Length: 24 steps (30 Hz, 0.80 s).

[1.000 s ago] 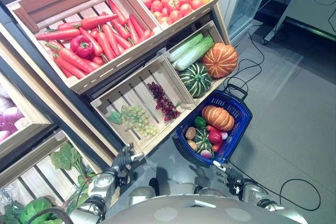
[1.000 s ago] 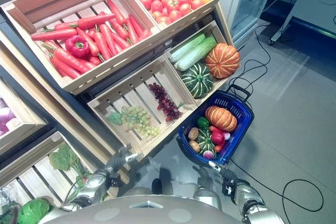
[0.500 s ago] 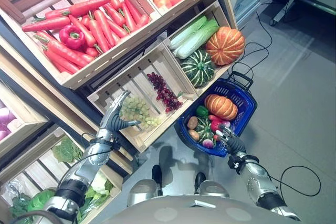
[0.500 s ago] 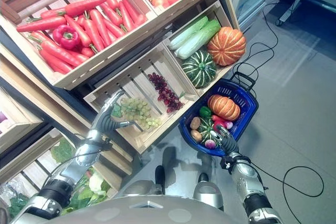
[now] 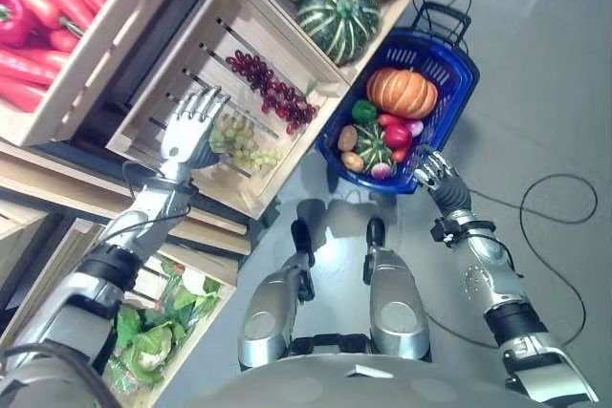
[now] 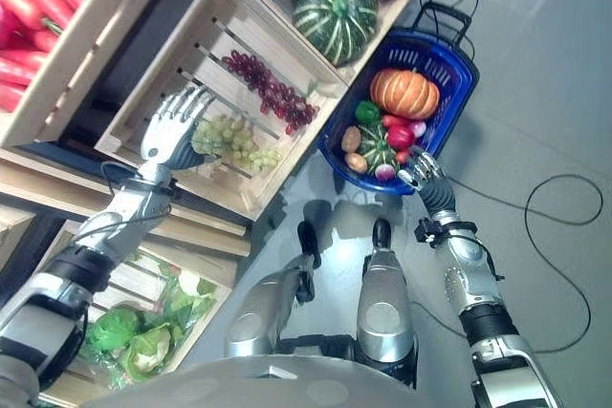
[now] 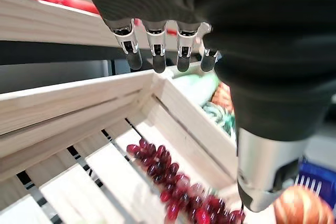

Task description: Pick up fruits and vegetables into the basket

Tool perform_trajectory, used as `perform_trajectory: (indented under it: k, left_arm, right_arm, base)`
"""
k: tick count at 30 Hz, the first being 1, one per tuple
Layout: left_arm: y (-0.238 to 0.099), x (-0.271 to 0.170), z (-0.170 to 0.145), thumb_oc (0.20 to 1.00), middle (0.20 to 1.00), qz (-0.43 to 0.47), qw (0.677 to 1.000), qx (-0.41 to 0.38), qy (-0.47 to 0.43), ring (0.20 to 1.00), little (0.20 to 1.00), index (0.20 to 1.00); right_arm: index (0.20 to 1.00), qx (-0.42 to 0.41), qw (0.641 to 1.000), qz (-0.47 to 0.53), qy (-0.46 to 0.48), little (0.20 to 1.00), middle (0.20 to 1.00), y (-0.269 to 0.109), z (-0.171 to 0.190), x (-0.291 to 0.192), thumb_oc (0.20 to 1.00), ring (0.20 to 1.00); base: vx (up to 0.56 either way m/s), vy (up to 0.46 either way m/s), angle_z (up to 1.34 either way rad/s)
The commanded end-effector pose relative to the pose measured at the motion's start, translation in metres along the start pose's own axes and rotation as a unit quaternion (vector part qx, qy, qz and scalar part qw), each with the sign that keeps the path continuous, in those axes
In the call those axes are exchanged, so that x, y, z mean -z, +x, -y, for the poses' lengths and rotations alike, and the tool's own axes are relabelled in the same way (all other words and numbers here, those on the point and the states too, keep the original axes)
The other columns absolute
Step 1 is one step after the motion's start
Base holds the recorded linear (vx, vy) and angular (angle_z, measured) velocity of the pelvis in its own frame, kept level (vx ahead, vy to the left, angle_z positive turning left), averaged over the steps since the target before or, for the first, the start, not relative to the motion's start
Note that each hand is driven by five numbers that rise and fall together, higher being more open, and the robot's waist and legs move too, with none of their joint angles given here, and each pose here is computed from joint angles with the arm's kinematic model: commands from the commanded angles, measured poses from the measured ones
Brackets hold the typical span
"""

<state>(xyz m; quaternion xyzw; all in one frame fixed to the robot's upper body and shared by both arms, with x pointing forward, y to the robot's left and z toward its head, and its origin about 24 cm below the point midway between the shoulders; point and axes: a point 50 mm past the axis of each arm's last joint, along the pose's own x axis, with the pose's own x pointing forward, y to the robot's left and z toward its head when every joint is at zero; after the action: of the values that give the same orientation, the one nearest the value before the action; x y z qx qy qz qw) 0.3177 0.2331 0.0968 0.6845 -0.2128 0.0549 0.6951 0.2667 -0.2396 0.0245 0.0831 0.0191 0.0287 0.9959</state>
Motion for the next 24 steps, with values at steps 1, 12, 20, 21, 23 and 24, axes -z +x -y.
perform_trajectory:
  k: [1, 12, 20, 21, 23, 24]
  left_arm:
    - [0.012, 0.012, -0.010, 1.000, 1.000, -0.010, 0.997, -0.022, 0.072, 1.000, 1.000, 1.000]
    - [0.031, 0.020, -0.006, 1.000, 1.000, -0.065, 0.990, 0.043, 0.118, 1.000, 1.000, 1.000]
    - [0.037, 0.029, -0.013, 1.000, 1.000, -0.097, 0.984, 0.043, 0.143, 1.000, 1.000, 1.000]
    - [0.038, 0.030, -0.015, 1.000, 1.000, -0.101, 0.983, 0.039, 0.148, 1.000, 1.000, 1.000]
    - [0.040, 0.033, -0.018, 1.000, 1.000, -0.113, 0.980, 0.033, 0.158, 1.000, 1.000, 1.000]
    - [0.040, 0.035, -0.019, 1.000, 1.000, -0.120, 0.979, 0.032, 0.160, 1.000, 1.000, 1.000]
  right_arm:
    - [1.000, -0.023, 0.995, 0.089, 0.030, 1.000, 1.000, 0.004, -0.004, -0.038, 1.000, 1.000]
    - [1.000, -0.065, 0.980, 0.190, 0.020, 1.000, 1.000, 0.020, -0.028, -0.091, 1.000, 1.000]
    - [1.000, -0.068, 0.968, 0.240, 0.018, 1.000, 1.000, 0.019, -0.034, -0.113, 1.000, 1.000]
    - [1.000, -0.068, 0.967, 0.245, 0.018, 1.000, 1.000, 0.018, -0.034, -0.115, 1.000, 1.000]
    - [1.000, -0.069, 0.963, 0.261, 0.017, 1.000, 1.000, 0.017, -0.036, -0.120, 1.000, 1.000]
    - [1.000, -0.070, 0.961, 0.267, 0.019, 1.000, 1.000, 0.017, -0.036, -0.123, 1.000, 1.000]
  base:
    - [-0.08, 0.052, -0.12]
    - [-0.04, 0.033, -0.07]
    - [0.00, 0.015, -0.02]
    - [0.03, 0.034, 0.00]
    - [0.02, 0.033, -0.05]
    - [0.03, 0.029, -0.07]
